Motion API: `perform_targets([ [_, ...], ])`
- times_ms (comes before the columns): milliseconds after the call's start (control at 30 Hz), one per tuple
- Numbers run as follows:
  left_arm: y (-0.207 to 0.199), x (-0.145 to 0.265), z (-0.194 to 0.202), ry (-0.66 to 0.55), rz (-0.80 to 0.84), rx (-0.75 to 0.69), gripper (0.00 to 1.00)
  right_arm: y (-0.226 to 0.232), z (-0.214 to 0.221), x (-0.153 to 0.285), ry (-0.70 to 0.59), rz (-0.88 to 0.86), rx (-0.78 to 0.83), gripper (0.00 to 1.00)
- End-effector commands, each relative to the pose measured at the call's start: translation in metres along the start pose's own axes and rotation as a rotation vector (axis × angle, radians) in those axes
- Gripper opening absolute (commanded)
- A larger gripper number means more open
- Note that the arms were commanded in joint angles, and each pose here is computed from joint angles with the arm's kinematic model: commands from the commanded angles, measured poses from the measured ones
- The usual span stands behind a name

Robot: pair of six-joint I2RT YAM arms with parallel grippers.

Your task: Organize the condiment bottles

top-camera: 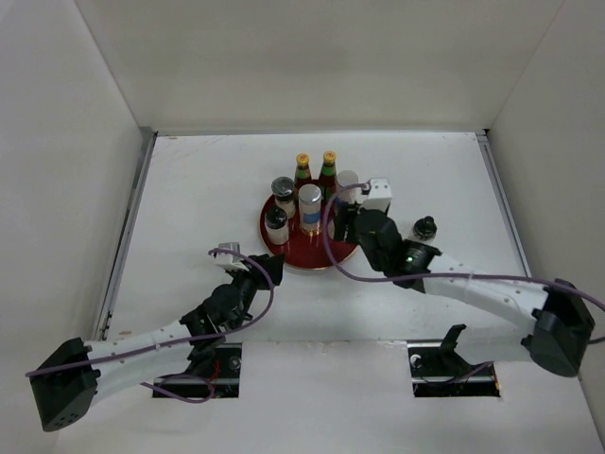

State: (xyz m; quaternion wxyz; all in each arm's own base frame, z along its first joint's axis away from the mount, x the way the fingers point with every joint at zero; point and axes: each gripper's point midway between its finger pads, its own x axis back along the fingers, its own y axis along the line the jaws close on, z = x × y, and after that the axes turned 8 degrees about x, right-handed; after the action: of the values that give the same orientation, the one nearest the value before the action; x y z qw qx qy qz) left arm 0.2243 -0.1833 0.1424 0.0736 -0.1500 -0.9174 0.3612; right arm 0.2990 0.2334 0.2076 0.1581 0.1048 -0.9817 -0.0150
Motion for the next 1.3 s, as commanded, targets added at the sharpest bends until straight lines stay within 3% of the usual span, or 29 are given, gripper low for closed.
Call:
perform_targets([
  [0, -0.006, 0.000, -0.012, -0.045, 0.029, 0.049, 0.49, 0.055, -0.027, -0.014, -0.076, -0.103, -0.055, 0.57],
  [167, -0.004, 0.001, -0.016, -0.055, 0.029, 0.053, 0.49, 0.099, -0.008, -0.042, -0.036, -0.110, 0.048, 0.58],
  [367, -0.004, 0.002, -0.017, -0.058, 0.032, 0.055, 0.49, 0.121, 0.030, -0.062, 0.033, -0.094, 0.125, 0.61],
  [533, -0.004, 0.002, -0.018, -0.058, 0.030, 0.054, 0.49, 0.126, 0.043, -0.066, 0.061, -0.092, 0.141, 0.81],
  [767, -0.005, 0.003, -0.021, -0.070, 0.037, 0.058, 0.49, 0.110, 0.013, -0.040, 0.016, -0.107, 0.095, 0.93],
  [867, -0.004, 0.003, -0.021, -0.069, 0.034, 0.060, 0.49, 0.071, -0.005, -0.023, -0.023, -0.075, 0.024, 0.93],
  [1000, -0.004, 0.003, -0.020, -0.064, 0.031, 0.060, 0.49, -0.021, -0.015, -0.007, -0.063, 0.097, -0.063, 0.93],
  [1167, -0.004, 0.002, -0.017, -0.056, 0.028, 0.057, 0.49, -0.146, 0.000, 0.021, -0.047, 0.448, -0.123, 0.97],
  [1267, -0.003, 0.001, -0.016, -0.053, 0.025, 0.055, 0.49, -0.192, 0.021, 0.030, 0.013, 0.580, -0.115, 0.99],
])
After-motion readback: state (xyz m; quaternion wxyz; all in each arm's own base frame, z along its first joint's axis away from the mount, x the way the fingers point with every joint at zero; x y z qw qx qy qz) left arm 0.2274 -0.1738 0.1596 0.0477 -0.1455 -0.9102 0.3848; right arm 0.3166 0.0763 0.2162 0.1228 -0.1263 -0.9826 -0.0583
